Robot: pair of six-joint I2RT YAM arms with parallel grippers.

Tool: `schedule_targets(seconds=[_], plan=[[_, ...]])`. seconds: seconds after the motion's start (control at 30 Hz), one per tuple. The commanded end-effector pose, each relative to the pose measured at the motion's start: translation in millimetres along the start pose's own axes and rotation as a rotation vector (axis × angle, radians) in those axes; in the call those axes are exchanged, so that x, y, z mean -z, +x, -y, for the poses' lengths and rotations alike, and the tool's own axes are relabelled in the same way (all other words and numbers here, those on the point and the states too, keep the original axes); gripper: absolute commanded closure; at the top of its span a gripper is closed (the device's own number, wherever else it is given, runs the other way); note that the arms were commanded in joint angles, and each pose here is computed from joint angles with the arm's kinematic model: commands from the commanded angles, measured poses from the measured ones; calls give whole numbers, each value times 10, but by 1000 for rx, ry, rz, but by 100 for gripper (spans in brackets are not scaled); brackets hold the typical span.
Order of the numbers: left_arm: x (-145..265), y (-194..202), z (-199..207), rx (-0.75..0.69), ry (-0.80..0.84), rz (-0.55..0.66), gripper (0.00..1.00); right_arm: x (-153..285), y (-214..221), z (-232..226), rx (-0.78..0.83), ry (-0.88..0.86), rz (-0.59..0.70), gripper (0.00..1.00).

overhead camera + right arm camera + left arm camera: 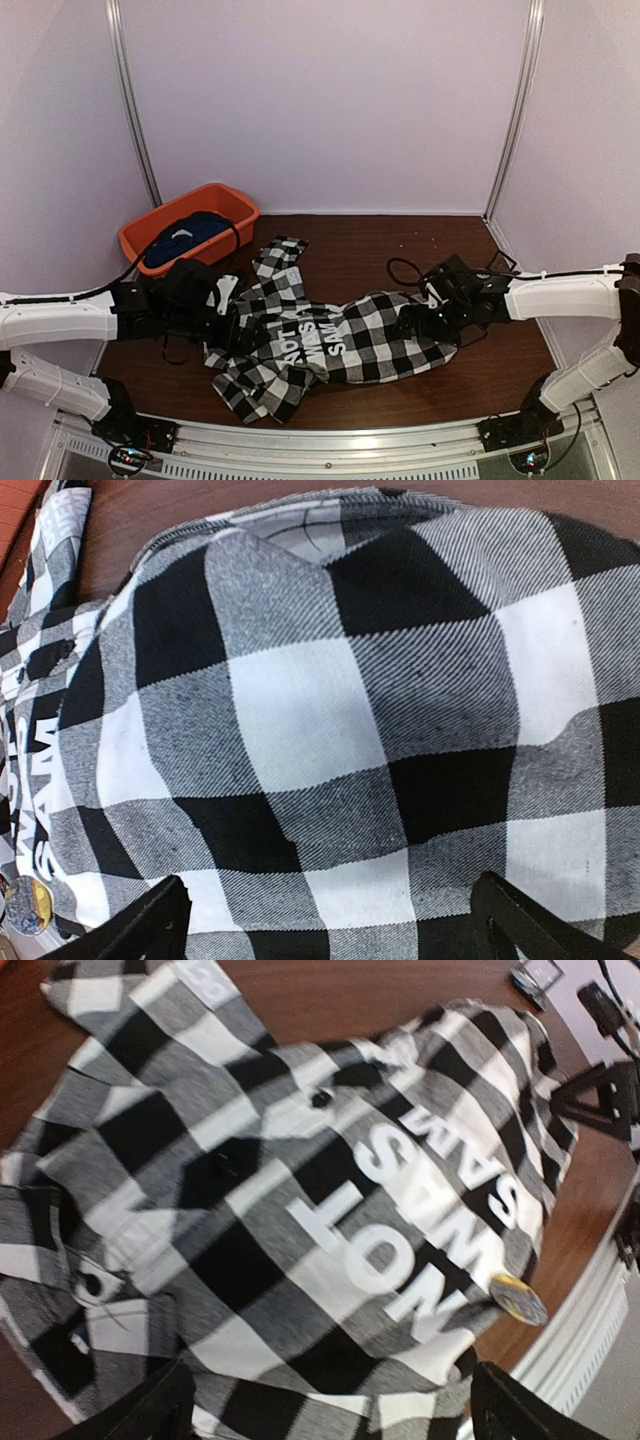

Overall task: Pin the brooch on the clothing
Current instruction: Smooth out the clothing with brooches at the center of the board.

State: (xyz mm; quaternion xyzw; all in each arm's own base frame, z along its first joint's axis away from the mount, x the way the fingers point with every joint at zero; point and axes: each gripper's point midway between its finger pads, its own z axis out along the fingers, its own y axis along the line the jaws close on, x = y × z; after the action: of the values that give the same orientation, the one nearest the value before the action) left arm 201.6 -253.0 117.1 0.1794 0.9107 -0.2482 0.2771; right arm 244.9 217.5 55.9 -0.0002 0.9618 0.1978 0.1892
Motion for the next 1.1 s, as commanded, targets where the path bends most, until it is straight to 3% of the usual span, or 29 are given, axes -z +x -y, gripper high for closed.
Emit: schedule_targets(seconds=[0.0, 0.57, 0.87, 1.07], plan=[[-14, 362, 400, 59, 182, -181, 2, 178, -133, 46, 15, 55, 44, 0], [-131, 960, 373, 176, 226, -397, 2, -234, 74, 255, 6, 106, -32, 0], [-352, 1219, 7, 196, 53, -442, 2, -179, 78, 394, -21, 126, -20, 0], [-310, 1163, -416, 208, -131, -399, 2, -114, 71, 544, -32, 164, -9, 0]])
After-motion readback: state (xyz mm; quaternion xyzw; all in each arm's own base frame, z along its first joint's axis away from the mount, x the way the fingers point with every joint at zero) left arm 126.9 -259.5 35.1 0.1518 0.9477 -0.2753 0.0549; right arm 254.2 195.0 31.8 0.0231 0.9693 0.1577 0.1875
